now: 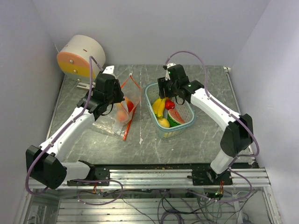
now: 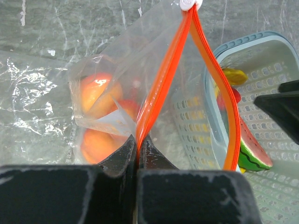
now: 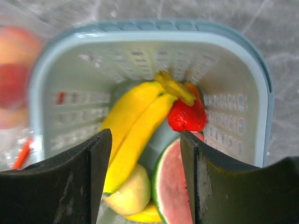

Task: Place the food in the zip-top bag and seal the zipper
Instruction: Pick up the fake fruit from the bin.

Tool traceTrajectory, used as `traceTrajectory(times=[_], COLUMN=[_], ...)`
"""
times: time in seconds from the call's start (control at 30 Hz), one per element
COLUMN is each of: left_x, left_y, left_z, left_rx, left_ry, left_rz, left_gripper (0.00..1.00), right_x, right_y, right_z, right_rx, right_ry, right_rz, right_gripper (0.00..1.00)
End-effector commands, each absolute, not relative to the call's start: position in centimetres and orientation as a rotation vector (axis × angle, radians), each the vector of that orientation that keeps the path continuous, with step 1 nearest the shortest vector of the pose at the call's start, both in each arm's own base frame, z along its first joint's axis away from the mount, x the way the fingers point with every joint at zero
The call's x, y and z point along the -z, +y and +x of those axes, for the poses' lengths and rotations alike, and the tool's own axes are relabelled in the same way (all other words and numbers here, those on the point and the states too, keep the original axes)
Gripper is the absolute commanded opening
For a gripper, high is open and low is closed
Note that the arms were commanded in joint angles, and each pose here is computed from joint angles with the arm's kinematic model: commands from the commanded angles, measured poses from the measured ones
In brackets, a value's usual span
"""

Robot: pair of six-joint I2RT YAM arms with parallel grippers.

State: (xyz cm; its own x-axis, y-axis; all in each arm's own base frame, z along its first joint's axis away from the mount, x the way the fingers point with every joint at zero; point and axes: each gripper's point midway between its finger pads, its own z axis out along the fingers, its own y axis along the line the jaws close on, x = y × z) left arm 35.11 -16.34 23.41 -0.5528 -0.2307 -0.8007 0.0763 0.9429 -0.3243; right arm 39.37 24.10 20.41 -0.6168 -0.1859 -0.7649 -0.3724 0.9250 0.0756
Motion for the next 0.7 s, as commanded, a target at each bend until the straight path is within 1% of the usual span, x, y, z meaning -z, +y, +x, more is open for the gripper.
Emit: traceTrajectory(times=[0.0, 0.17, 0.33, 0.47, 0.53, 0.63, 0.67], left_x=[-24.2, -24.3, -23.8, -23.4, -23.3, -23.2, -23.2], left_y=[-16.3, -16.2, -16.0, -15.9, -15.9, -15.8, -15.8], left_z=[35.3, 35.2, 35.4, 35.6, 35.7, 36.1, 36.2], left_rx=[0.423, 0.419, 0.397, 0.381, 0.372, 0.362, 0.359], left_ry=[2.088, 2.088, 2.103, 2.113, 2.121, 2.124, 2.126], left_rz=[-0.118, -0.130, -0.135, -0.134, -0.130, -0.123, -0.121], left_gripper=[0.07, 0.07, 0.07, 0.07, 0.07, 0.07, 0.07], right_x=[-15.8, -12.2, -8.9, -6.7, -5.9, -5.5, -5.5], right_y=[21.6, 19.9, 20.0, 19.4, 18.5, 16.7, 17.2], right_z=[40.9, 42.7, 42.9, 42.8, 42.9, 43.3, 43.0], right_rx=[-0.233, -0.150, -0.122, -0.072, 0.013, 0.183, 0.205], right_ry=[2.347, 2.378, 2.425, 2.452, 2.457, 2.442, 2.432], right_rz=[-0.295, -0.284, -0.330, -0.320, -0.316, -0.297, -0.323], right_gripper=[0.60, 0.59, 0.57, 0.53, 0.48, 0.48, 0.49])
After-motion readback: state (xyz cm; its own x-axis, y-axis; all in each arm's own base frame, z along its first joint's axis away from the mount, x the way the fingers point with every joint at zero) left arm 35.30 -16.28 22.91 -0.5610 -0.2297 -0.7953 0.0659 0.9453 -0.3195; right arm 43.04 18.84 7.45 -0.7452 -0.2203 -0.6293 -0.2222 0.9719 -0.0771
